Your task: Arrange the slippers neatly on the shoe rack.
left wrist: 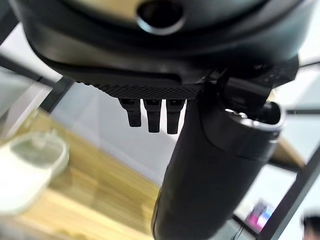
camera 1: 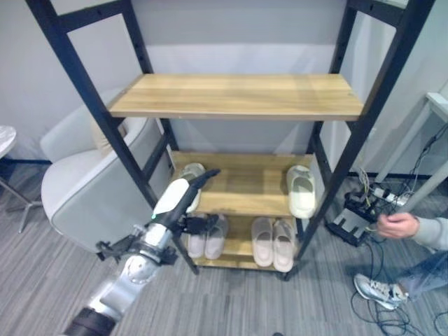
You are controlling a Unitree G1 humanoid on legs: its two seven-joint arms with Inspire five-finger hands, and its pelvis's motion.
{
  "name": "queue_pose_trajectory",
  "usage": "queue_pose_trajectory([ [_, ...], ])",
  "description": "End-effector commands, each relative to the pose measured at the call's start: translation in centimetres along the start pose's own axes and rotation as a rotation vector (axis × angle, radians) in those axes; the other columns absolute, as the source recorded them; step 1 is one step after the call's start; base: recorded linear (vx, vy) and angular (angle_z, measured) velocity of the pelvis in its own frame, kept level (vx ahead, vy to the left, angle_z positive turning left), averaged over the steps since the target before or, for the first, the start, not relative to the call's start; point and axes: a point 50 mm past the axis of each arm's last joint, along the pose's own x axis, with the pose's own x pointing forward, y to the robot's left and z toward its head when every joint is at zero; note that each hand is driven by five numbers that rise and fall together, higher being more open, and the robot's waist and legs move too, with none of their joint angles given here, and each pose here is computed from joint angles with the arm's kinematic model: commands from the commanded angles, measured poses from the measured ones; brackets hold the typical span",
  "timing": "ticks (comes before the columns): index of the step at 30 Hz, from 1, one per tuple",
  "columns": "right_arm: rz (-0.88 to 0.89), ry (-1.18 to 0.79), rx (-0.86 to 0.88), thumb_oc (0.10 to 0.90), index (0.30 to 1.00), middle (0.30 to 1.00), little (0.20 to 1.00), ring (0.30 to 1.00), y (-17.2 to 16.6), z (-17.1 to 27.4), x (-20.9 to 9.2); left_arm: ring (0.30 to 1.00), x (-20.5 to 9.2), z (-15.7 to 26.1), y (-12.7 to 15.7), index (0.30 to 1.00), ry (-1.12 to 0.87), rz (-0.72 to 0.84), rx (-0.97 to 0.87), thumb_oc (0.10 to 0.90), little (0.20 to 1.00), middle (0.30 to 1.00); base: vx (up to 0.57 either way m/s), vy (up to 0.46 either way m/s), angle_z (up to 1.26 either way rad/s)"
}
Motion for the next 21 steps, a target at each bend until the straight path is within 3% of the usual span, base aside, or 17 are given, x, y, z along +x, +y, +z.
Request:
queue_pose_trajectory([
  [1,-0.063,-0.053,-0.05,0.8,0.9,0.9,0.9,0.9,-2.6,1.6,0.5,0.9,4.2,3.0,6.3,0.9,-0.217,0.238,0.193,0.8,0.9,0.9,0.04,0.02,-0.17],
  [12,-0.115,-0.108,-0.061,0.8,0.9,0.9,0.9,0.9,-4.8,3.5,0.9,0.9,6.9,1.5,10.3,0.9,-0.148,0.236,0.555,0.8,0.9,0.9,-0.01,0.035,-0.1],
  [21,-0.153,-0.167,-0.03,0.8,0.9,0.9,0.9,0.9,-6.3,5.6,1.1,0.9,7.5,-0.2,16.1,0.9,-0.004,0.369,0.727,0.8,0.9,0.9,-0.04,0.044,-0.03],
])
